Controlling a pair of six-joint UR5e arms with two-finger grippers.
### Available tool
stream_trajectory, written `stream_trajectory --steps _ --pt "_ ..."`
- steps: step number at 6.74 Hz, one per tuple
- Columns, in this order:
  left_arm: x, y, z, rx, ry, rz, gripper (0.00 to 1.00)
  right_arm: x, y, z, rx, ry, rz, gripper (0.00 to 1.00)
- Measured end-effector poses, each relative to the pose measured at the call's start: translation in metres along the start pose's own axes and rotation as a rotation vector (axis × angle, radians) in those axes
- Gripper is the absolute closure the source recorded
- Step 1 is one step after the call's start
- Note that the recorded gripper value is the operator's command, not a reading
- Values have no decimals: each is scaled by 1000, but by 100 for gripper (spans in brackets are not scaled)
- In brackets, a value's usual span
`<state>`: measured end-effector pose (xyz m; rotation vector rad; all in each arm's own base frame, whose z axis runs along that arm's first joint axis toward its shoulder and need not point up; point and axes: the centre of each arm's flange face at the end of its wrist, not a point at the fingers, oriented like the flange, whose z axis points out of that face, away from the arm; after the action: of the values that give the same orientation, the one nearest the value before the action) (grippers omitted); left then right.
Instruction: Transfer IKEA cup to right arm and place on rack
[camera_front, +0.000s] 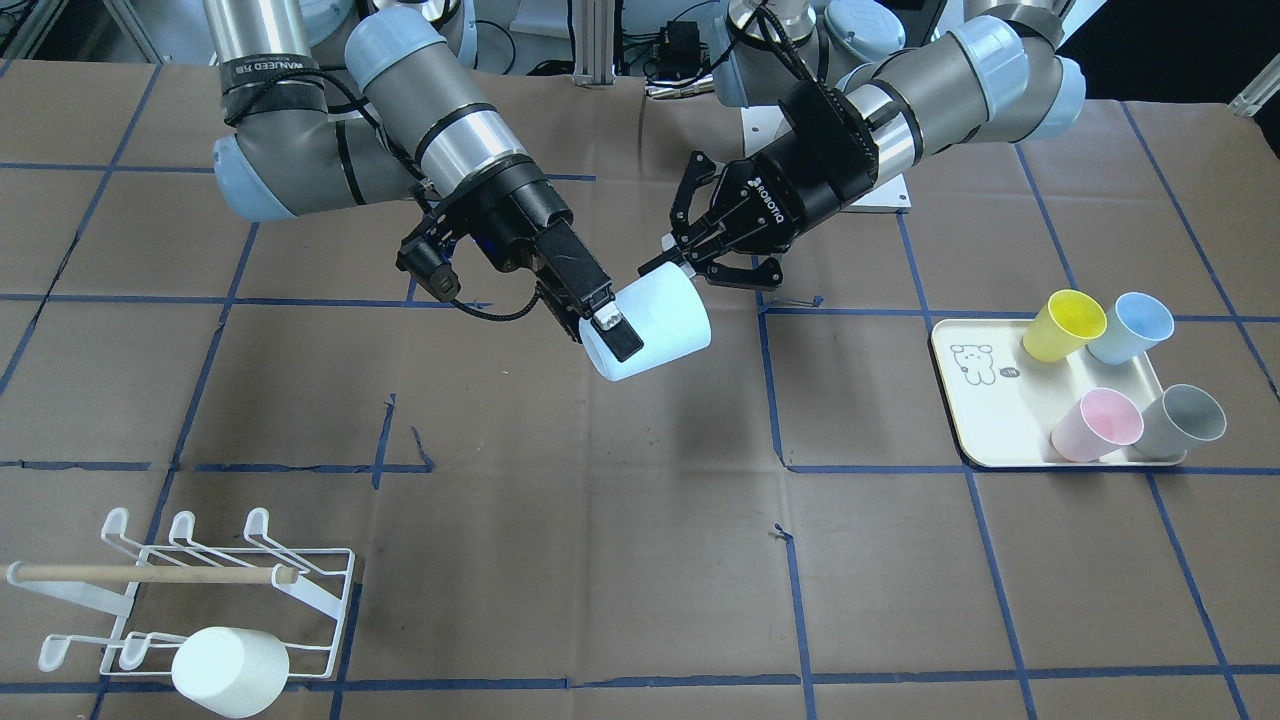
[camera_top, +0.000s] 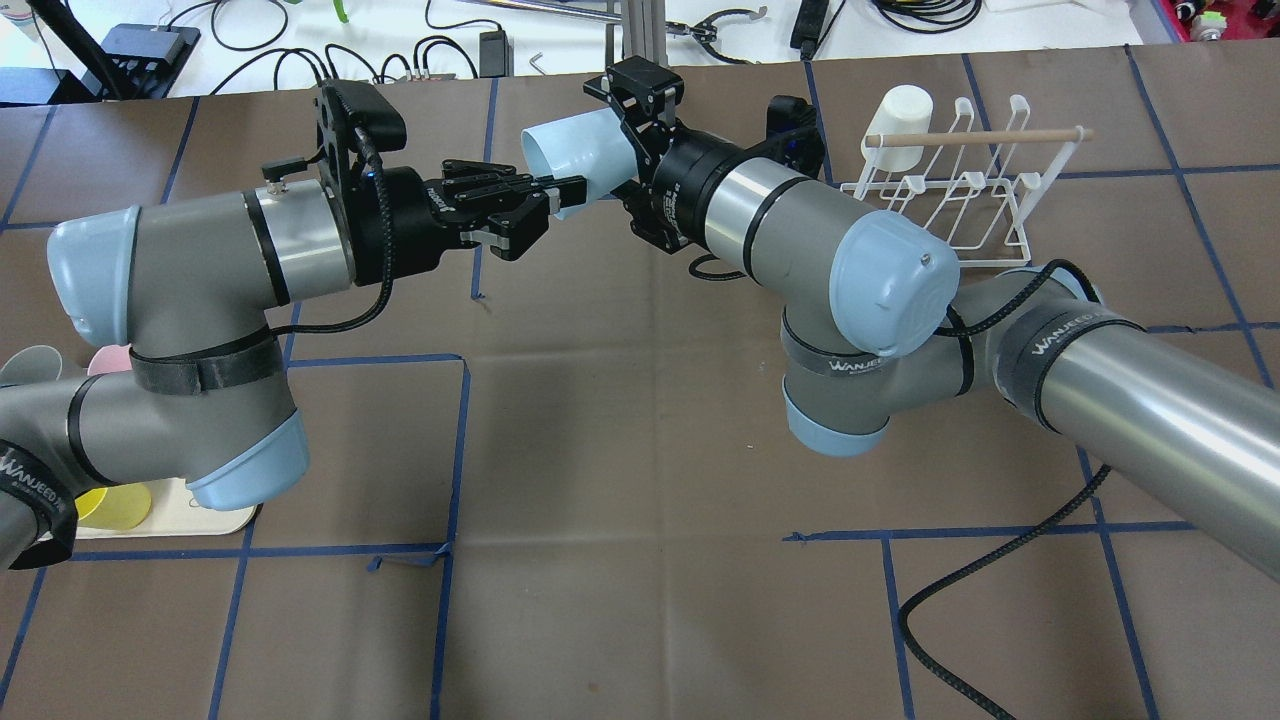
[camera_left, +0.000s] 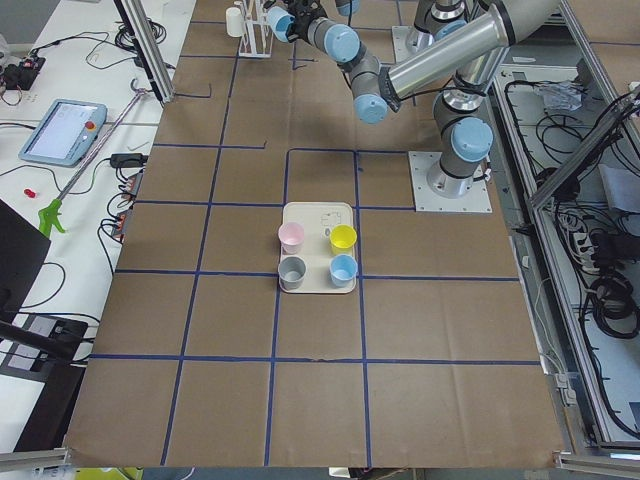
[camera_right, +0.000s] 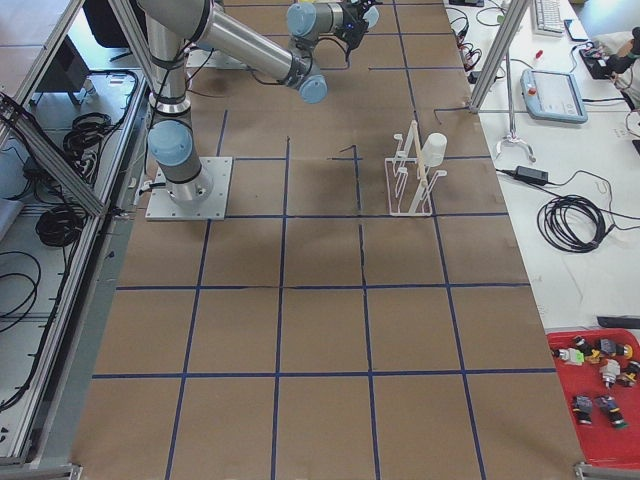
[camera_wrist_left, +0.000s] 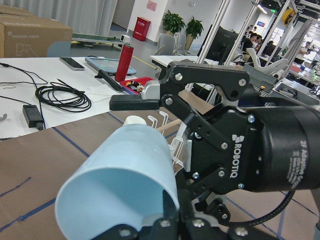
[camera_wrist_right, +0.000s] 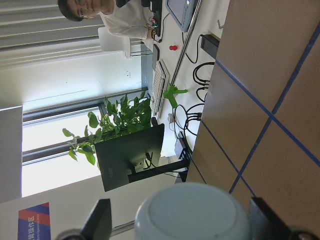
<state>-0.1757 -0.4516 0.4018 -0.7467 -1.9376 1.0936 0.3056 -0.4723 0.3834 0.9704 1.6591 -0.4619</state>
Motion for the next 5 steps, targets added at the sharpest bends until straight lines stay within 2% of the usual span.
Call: stream_trajectory --steps 1,2,3,4,5 --pt "0 0 0 0 0 1 96 0 0 0 -1 4 1 38" --pt "0 0 0 0 0 2 83 0 0 1 -2 5 -1 48" --pt "0 -1 0 0 -1 2 75 0 0 1 -3 6 -2 56" --pt "0 -1 0 1 -2 0 61 0 0 0 -3 6 -5 59" --pt "0 -2 -1 1 -4 -9 20 -1 0 0 -4 5 -7 60"
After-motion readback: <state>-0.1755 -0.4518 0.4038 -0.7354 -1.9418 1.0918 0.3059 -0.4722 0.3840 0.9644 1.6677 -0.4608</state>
